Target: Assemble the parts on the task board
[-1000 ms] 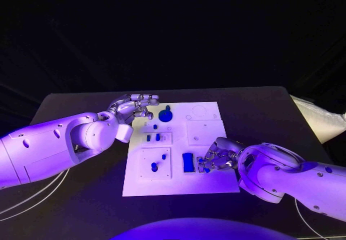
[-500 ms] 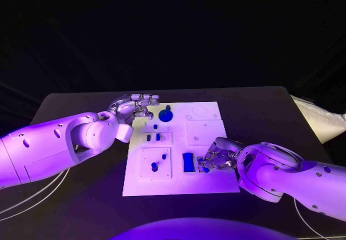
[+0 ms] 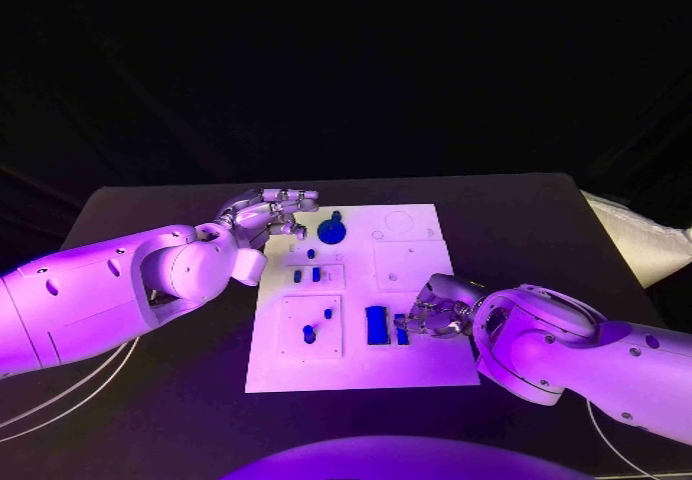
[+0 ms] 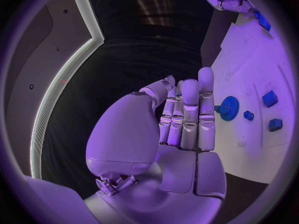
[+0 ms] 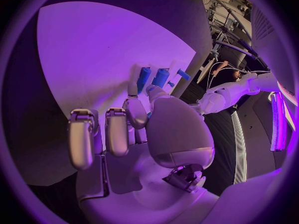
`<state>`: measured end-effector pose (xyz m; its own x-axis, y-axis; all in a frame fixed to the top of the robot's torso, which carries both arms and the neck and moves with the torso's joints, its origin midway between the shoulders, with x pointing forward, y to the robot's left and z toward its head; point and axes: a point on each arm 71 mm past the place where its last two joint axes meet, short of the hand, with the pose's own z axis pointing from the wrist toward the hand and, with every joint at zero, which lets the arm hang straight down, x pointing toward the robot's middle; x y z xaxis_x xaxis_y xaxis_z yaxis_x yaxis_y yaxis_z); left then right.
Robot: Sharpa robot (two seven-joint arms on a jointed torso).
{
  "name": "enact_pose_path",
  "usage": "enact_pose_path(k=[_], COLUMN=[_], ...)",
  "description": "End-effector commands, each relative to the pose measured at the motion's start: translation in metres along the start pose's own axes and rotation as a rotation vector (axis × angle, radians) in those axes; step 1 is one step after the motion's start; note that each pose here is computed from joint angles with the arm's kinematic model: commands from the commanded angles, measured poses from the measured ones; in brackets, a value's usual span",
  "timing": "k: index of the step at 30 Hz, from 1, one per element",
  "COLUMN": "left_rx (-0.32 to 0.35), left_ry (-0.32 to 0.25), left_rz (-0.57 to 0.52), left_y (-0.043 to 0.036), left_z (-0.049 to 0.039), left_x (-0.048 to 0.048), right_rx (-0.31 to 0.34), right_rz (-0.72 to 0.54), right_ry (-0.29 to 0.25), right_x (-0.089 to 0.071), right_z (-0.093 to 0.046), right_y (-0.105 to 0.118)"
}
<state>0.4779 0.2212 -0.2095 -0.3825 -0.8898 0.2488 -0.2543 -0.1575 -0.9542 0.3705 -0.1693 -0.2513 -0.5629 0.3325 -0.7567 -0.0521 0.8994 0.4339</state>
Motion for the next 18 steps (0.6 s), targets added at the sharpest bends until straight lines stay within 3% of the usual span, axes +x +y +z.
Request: enact_pose_path(k=[1, 18], left_rx=[0.003, 0.002], left_ry=[0.024, 0.025], left_rz=[-0.006, -0.007], left_y=[-0.0005, -0.0004], left_z=[0.0001, 0.0005], left_x=[0.0029, 0.0025], right_rx=[-0.012, -0.028], right_rz=[-0.031, -0.06], right_ry=[0.002, -0.015], right_x=[0.0011, -0.0015], right_z=[-0.0004, -0.0059], right_y=[0.0022, -0.0006])
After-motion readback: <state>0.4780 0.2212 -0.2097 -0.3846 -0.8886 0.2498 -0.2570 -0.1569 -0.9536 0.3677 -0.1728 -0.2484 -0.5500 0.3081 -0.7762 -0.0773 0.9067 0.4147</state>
